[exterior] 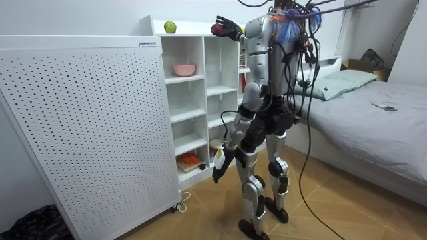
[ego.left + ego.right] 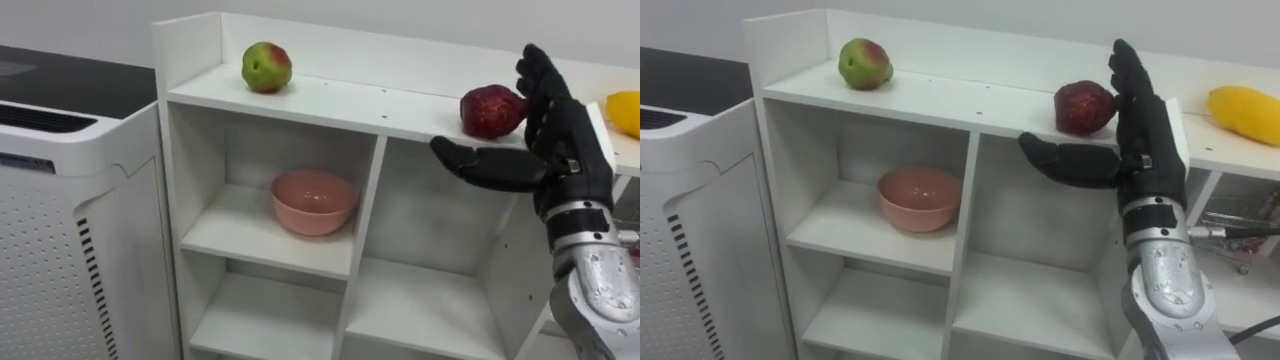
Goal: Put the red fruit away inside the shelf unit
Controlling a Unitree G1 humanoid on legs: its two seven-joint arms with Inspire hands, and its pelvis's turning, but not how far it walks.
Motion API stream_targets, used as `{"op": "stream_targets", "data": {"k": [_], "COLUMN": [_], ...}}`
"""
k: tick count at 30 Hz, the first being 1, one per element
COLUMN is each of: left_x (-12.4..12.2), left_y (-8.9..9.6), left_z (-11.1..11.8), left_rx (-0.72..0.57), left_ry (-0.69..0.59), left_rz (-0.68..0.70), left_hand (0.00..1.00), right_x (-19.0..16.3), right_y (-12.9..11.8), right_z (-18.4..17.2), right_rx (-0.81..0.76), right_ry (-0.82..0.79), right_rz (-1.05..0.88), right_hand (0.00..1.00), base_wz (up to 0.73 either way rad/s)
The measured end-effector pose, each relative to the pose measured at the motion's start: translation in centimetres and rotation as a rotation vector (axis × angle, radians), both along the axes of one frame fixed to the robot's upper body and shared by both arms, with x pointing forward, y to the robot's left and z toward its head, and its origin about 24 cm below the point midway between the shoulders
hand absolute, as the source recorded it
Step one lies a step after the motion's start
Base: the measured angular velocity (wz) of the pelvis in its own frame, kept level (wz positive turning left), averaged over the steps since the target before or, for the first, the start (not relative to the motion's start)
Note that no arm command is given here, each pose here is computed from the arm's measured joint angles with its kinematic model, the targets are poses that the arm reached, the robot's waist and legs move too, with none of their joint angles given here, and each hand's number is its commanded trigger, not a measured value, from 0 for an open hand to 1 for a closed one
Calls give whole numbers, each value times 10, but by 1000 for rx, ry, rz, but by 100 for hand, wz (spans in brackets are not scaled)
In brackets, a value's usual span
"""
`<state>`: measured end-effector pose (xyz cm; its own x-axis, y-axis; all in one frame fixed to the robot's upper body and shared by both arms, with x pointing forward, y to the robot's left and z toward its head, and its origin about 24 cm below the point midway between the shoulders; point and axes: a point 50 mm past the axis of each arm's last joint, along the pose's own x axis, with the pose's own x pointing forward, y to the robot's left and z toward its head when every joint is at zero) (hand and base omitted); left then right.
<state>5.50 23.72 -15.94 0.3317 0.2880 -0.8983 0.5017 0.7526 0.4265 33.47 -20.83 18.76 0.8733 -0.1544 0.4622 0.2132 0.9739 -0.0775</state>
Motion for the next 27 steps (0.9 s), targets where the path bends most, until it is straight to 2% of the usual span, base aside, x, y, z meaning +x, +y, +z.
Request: {"op": "stream_targets", "data": {"k": [27], "left_x": [3], "left_y": [-2], "left_z": [0], "left_rx": [0], "left_ry": [0], "left_rz": [-35], "left_hand": [0], "right_x": [-4], "right_y": [8], "right_z": [15], "right_rx": [-26], "right_ry": [-76], "right_rz": [31], "right_hand": [100], "base_wz": [0]}}
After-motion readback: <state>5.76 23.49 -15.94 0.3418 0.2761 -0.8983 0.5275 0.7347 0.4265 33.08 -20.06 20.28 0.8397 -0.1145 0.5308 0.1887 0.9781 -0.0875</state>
